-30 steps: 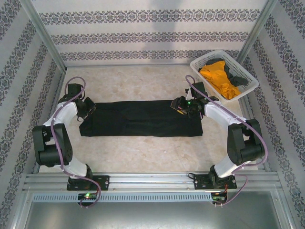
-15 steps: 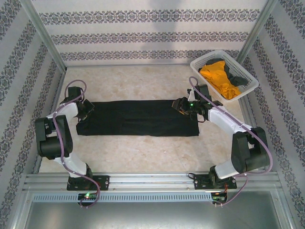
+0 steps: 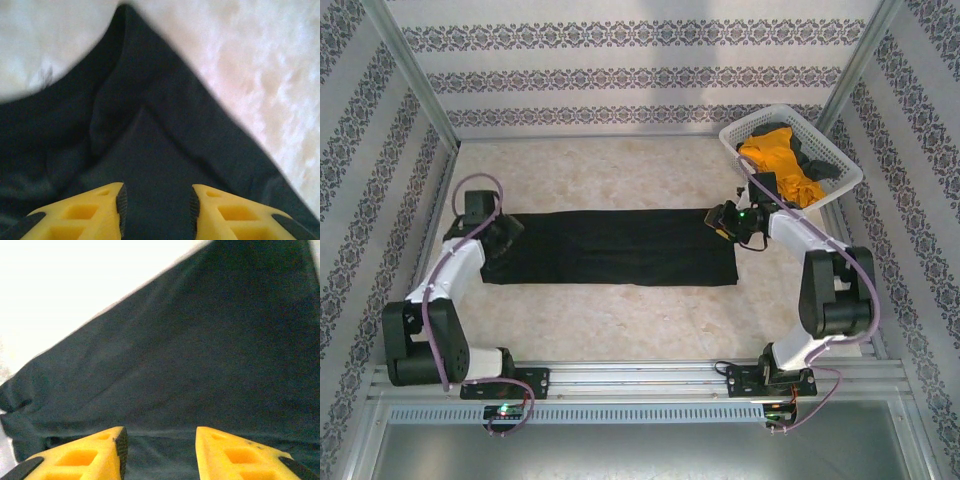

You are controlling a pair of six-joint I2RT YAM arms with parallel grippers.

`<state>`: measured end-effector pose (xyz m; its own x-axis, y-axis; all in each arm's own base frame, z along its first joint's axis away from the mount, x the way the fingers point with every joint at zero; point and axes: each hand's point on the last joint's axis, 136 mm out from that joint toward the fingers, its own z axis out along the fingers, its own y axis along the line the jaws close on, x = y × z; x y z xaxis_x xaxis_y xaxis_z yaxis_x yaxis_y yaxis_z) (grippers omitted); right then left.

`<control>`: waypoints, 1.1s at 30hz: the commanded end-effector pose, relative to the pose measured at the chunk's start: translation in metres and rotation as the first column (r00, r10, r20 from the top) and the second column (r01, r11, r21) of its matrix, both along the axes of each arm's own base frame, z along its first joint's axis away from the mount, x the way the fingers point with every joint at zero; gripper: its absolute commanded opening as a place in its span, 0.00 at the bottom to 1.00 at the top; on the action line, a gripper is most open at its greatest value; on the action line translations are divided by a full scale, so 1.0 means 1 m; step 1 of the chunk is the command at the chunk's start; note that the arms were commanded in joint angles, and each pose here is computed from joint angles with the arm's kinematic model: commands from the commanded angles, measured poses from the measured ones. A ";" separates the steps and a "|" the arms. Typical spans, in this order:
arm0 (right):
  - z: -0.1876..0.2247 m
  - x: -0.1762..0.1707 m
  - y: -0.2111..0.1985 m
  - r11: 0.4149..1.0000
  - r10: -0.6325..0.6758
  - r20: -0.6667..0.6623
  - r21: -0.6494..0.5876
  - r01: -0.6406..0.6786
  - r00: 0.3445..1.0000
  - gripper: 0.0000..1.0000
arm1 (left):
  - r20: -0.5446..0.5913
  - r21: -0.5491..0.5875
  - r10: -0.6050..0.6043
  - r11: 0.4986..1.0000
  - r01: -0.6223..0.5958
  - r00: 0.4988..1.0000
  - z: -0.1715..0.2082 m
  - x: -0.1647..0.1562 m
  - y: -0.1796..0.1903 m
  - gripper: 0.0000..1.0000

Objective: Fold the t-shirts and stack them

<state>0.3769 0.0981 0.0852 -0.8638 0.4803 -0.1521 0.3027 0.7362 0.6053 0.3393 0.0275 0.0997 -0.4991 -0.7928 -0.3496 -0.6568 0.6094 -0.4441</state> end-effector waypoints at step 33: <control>-0.084 -0.174 0.098 0.957 0.106 -0.485 -0.188 -0.222 0.868 0.32 | 0.117 -0.242 -0.195 0.946 0.218 0.974 -0.102 0.265 -0.132 0.37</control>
<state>0.2248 0.1813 0.0142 -0.9539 0.2754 0.1194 0.2971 0.9233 0.2434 0.6185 -0.0831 0.0437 -0.5565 -0.7891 -0.2600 -0.4294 0.5410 -0.7231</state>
